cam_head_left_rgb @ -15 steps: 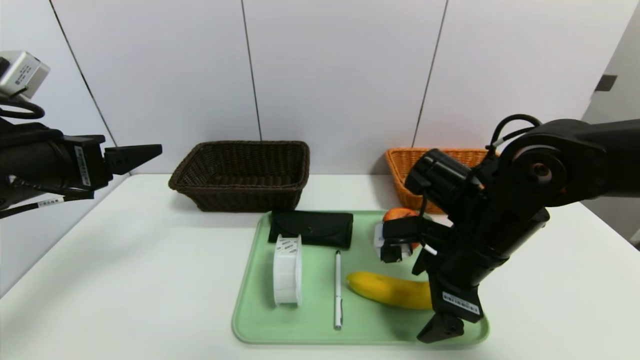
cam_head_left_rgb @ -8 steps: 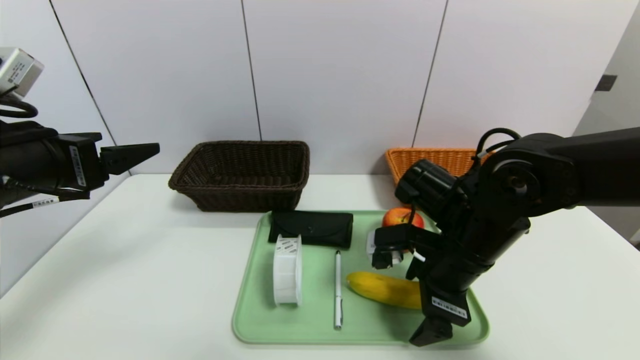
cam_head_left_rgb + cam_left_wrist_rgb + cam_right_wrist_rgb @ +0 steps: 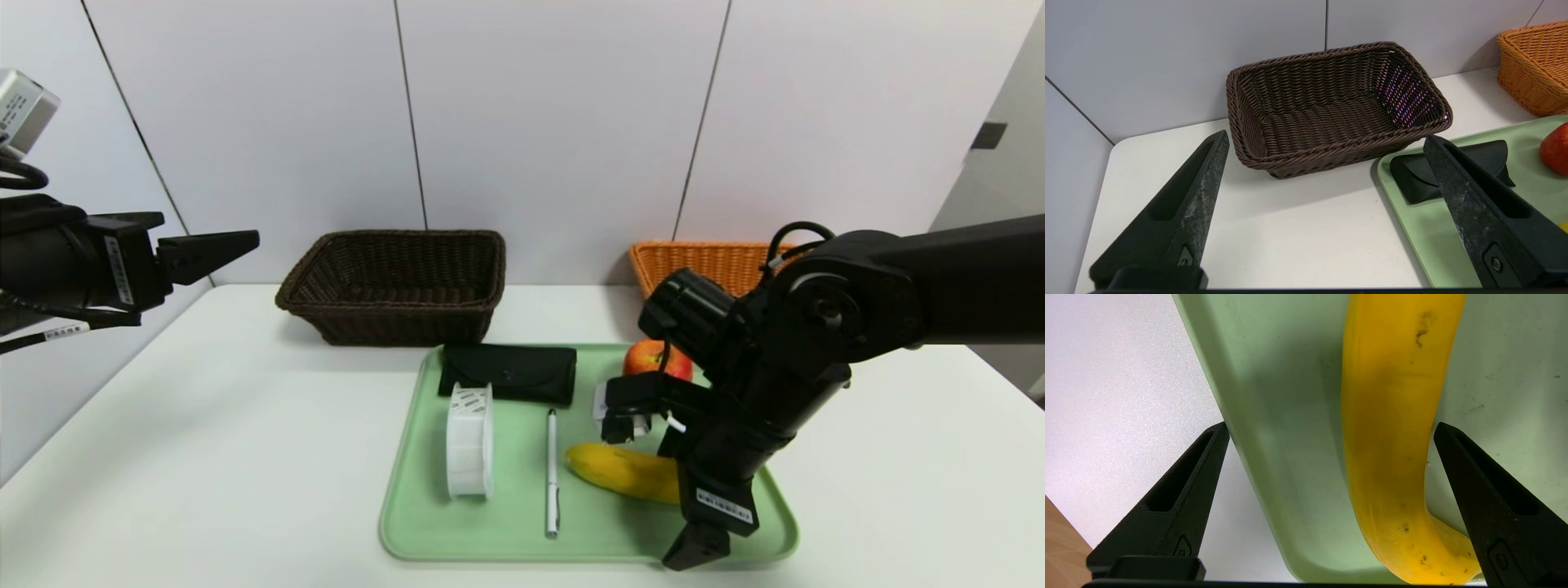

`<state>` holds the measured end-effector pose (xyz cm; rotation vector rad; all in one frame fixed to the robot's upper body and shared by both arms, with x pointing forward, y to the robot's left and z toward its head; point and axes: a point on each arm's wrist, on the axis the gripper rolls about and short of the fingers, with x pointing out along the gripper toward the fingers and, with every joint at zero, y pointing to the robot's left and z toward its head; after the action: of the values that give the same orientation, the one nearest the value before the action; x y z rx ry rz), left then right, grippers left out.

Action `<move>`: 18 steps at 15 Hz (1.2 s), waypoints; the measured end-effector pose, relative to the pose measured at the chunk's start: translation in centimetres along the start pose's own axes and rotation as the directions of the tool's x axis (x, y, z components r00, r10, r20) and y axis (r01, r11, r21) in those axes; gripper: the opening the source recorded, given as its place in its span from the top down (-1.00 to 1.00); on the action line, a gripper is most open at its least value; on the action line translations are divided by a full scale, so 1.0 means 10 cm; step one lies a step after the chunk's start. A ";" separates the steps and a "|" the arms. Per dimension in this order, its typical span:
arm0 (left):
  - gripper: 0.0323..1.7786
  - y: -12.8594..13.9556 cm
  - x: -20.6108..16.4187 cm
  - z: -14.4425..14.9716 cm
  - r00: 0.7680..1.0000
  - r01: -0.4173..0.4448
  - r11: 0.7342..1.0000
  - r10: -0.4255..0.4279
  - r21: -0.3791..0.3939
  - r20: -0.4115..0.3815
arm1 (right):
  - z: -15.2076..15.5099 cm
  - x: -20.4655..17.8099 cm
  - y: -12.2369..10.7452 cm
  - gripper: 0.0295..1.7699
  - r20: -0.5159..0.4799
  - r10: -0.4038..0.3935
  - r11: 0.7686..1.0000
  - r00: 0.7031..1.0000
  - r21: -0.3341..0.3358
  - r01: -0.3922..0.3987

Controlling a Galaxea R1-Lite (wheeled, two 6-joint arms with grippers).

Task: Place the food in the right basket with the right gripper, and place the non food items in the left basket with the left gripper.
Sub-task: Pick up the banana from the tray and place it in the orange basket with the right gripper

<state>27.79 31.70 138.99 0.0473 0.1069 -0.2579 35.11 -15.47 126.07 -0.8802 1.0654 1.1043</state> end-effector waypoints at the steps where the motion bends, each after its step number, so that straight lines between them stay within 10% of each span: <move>1: -0.90 0.00 0.00 0.00 1.000 0.000 1.000 0.000 0.001 0.001 | 0.00 -0.01 -0.01 -0.94 0.003 0.000 1.000 1.000 0.003 0.000; 18: -0.90 -0.03 0.00 0.01 1.000 0.017 1.000 -0.017 0.001 -0.005 | 0.05 0.02 -0.07 -0.94 -0.013 0.026 0.999 1.000 0.022 -0.026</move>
<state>27.71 31.39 139.05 0.0483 0.1120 -0.2752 35.95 -15.12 126.08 -0.8597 1.1008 1.1082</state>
